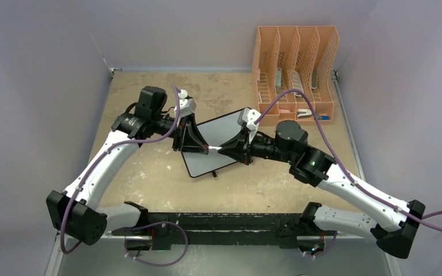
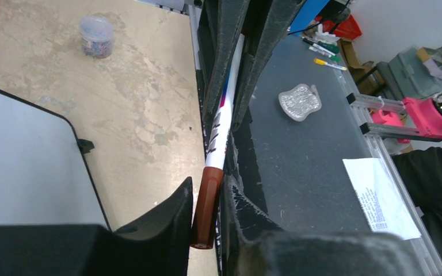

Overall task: Write a sentence on the whiteboard
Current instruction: Open the whiteboard marker at the center of the board.

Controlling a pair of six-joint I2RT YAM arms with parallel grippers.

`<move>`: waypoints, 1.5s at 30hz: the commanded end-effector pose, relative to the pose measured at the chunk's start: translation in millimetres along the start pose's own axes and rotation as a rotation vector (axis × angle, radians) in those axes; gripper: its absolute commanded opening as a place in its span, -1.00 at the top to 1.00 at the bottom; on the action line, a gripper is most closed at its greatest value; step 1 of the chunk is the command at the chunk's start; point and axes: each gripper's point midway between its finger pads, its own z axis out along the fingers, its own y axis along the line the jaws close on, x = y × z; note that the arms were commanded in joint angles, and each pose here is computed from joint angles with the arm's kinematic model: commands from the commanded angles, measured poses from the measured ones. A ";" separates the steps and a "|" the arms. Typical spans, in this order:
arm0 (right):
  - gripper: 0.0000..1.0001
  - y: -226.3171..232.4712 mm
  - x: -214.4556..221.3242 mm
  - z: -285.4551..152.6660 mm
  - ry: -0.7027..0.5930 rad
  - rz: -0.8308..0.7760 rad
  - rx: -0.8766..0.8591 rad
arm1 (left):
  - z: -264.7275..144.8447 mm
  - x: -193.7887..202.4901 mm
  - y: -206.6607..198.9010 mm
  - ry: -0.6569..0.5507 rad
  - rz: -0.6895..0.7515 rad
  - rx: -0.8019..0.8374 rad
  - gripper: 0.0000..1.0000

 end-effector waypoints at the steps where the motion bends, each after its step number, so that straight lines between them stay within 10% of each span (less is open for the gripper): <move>1: 1.00 8.0 -20.3 -1.9 -0.053 -0.018 -0.035 | -0.1 -16.7 -15.7 -0.027 0.101 0.062 0.82; 23: 1.00 0.4 7.1 -54.0 0.021 -0.116 0.068 | -7.3 -7.8 -0.9 0.012 0.162 -0.067 1.00; 45: 1.00 -82.7 -44.3 -131.9 -0.385 0.002 0.702 | 45.8 54.1 42.0 0.002 -0.009 -0.432 1.00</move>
